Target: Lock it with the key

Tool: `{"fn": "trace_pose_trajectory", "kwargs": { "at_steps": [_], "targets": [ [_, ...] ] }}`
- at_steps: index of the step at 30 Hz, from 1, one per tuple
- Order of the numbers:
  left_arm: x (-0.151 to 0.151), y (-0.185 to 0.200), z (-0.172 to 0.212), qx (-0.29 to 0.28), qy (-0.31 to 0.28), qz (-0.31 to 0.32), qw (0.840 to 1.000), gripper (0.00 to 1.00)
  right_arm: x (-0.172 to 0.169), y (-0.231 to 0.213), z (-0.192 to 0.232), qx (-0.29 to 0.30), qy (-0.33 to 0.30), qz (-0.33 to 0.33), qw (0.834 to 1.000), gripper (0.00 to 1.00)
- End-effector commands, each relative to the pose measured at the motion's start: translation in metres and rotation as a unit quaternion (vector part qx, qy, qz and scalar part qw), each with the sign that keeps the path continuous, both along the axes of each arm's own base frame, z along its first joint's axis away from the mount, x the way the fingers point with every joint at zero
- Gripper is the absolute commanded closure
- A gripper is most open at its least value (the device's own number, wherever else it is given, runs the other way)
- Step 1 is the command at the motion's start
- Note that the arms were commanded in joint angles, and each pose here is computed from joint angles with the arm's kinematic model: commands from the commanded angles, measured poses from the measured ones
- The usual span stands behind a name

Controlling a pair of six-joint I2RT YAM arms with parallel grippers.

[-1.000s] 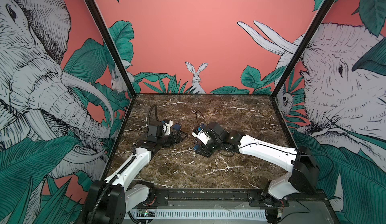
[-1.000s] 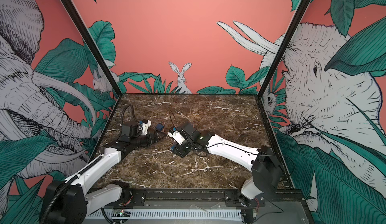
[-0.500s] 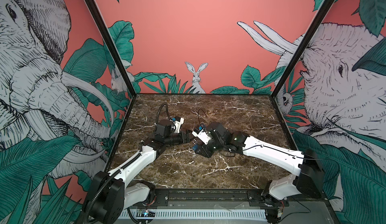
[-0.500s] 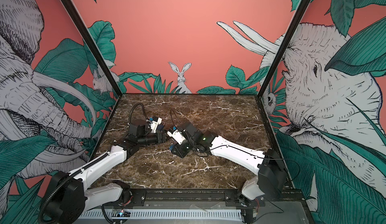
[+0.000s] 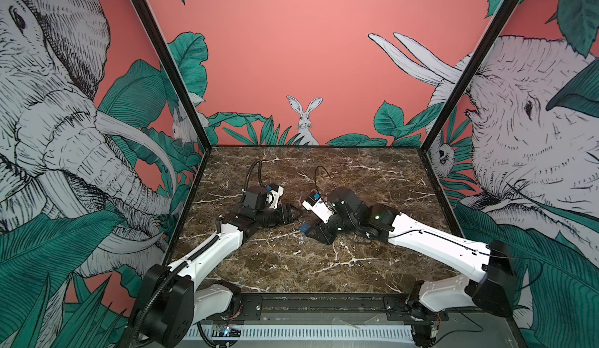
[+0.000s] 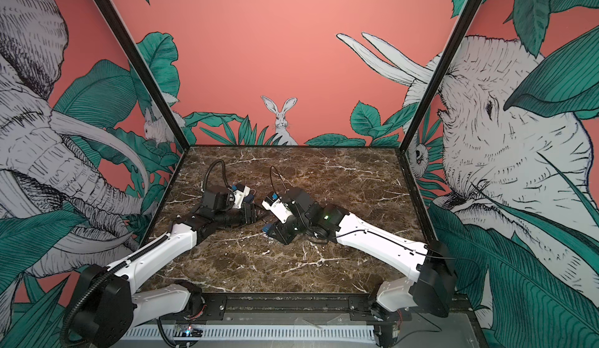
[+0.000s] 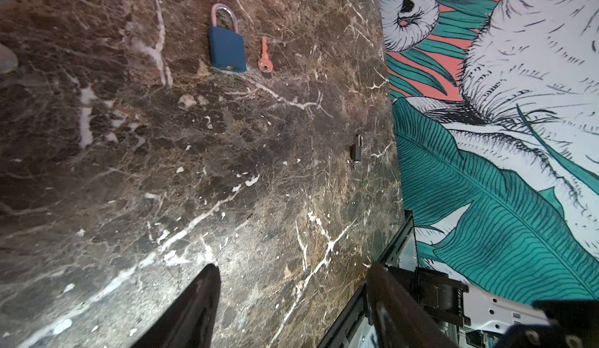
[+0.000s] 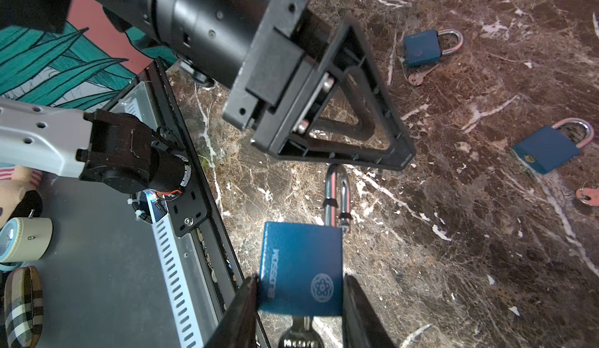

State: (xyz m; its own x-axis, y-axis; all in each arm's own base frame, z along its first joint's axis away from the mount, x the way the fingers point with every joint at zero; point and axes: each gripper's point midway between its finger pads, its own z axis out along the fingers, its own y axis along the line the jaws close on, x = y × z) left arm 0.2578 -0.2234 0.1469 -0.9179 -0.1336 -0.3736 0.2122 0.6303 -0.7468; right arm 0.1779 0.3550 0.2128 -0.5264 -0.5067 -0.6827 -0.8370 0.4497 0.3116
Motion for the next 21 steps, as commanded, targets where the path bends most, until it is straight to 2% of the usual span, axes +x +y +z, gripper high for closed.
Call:
{"fn": "trace_pose_trajectory", "kwargs": {
  "at_steps": [1,10,15,21],
  "targets": [
    [0.001,-0.002,0.004,0.004,0.0,-0.004,1.0,0.3,0.002,0.003,0.022,0.027,-0.024,-0.002,0.999,0.92],
    [0.01,0.002,0.015,-0.003,-0.022,0.023,0.999,0.31,0.003,0.005,0.015,0.025,-0.022,0.001,0.999,0.93],
    [0.009,0.014,0.011,0.028,-0.024,0.031,0.999,0.32,0.005,0.003,0.019,0.024,-0.031,-0.001,0.999,0.94],
    [0.013,0.027,0.012,-0.002,-0.03,0.053,0.998,0.32,0.006,0.005,0.016,0.02,-0.029,0.001,0.999,0.95]
  ]
}}
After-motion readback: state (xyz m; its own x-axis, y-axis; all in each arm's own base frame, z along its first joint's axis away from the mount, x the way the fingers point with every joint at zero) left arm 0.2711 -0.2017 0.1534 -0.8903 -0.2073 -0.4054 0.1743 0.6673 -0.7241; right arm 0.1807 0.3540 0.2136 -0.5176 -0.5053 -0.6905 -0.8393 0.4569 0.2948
